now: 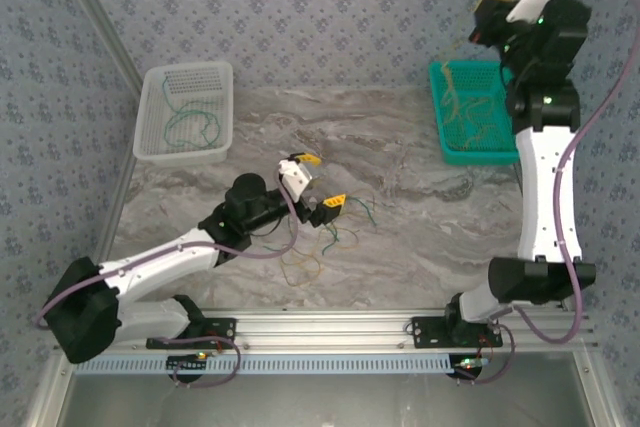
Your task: Untangle the cables
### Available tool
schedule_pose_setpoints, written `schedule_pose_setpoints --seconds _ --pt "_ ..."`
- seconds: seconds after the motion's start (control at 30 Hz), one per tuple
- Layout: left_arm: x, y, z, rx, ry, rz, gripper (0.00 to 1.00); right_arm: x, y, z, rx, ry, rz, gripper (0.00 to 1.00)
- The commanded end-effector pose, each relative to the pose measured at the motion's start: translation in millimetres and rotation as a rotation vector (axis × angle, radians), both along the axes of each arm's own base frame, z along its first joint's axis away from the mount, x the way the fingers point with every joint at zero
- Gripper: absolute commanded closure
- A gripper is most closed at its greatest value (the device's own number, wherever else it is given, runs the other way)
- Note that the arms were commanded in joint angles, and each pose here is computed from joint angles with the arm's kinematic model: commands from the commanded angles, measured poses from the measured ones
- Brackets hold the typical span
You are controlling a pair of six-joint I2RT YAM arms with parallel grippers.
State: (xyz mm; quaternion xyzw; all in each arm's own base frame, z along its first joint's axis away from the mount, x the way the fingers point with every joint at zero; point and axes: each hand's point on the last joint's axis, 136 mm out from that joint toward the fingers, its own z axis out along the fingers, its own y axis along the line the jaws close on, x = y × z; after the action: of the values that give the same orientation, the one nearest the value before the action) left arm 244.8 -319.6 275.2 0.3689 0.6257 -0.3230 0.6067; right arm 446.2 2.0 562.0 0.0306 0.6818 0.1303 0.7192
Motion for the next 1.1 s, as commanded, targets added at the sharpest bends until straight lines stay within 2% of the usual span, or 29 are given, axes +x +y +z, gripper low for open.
schedule_pose_setpoints --seconds 0.0,0.13,0.23,0.4,0.63,0.73,0.8,0.93,1.07 --pt "-1 12 -1 0.012 -0.018 0.053 0.02 11 -43 11 -0.024 0.027 -0.171 1.00" --pt "-2 20 -5 0.031 -0.022 0.074 0.02 26 -81 20 -0.051 0.035 -0.338 1.00" --pt "-2 26 -7 0.034 -0.026 0.098 0.02 44 -90 0 -0.076 0.079 -0.362 1.00" --pt "-2 29 -12 0.036 -0.016 0.108 0.02 73 -94 -83 -0.079 0.214 -0.363 1.00" --pt "-4 34 -18 0.037 0.006 0.119 0.02 84 -116 -225 -0.095 0.264 -0.501 1.00" --pt "-5 39 -20 0.039 0.003 0.137 0.02 88 -134 -285 -0.048 0.342 -0.520 1.00" --pt "-4 42 -21 0.043 -0.001 0.152 0.02 94 -141 -311 0.006 0.398 -0.489 1.00" --pt "-3 44 -21 0.057 -0.008 0.160 0.02 107 -146 -320 0.076 0.447 -0.429 1.00" --pt "0 44 -18 0.056 -0.018 0.174 0.02 116 -151 -292 0.083 0.409 -0.433 1.00"
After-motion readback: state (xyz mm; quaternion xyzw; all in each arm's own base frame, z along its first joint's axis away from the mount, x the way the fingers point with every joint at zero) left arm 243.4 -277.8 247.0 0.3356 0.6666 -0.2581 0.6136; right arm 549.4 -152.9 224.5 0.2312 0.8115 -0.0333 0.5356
